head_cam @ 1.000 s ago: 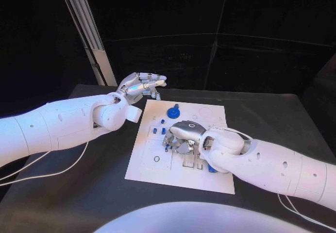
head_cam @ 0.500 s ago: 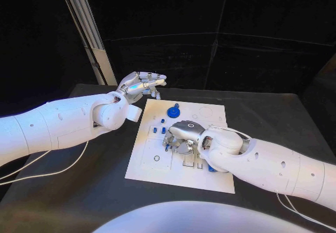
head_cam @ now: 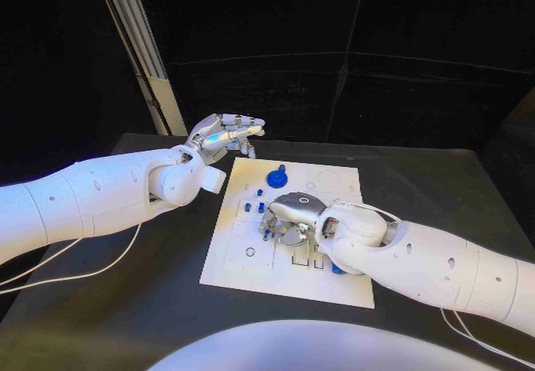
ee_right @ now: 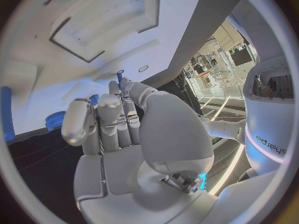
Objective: Assemble the parts on the task board
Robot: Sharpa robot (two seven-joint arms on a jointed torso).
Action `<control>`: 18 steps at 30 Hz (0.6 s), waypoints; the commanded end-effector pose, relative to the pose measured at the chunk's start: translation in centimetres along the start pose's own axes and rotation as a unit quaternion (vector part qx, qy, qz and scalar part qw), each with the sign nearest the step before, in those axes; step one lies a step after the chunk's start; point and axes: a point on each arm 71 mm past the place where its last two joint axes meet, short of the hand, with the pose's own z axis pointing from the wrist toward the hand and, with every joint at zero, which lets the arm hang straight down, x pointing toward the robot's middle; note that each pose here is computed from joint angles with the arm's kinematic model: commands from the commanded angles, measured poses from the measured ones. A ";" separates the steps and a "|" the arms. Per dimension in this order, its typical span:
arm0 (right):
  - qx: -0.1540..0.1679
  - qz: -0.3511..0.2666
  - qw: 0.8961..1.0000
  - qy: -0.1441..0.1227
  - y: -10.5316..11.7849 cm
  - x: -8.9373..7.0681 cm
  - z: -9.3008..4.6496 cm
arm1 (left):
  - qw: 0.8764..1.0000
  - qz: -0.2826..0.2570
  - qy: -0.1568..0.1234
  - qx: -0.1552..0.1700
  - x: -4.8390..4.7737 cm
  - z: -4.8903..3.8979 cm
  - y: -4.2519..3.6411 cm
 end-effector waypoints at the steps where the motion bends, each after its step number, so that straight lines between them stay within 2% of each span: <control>1: 0.000 -0.003 1.000 0.016 0.0 0.5 0.0 | 1.000 -0.003 0.002 0.004 0.05 0.07 -0.14; 18: 0.001 -0.004 1.000 0.013 0.0 0.5 -0.1 | 1.000 -0.004 0.004 0.002 0.09 0.10 -0.10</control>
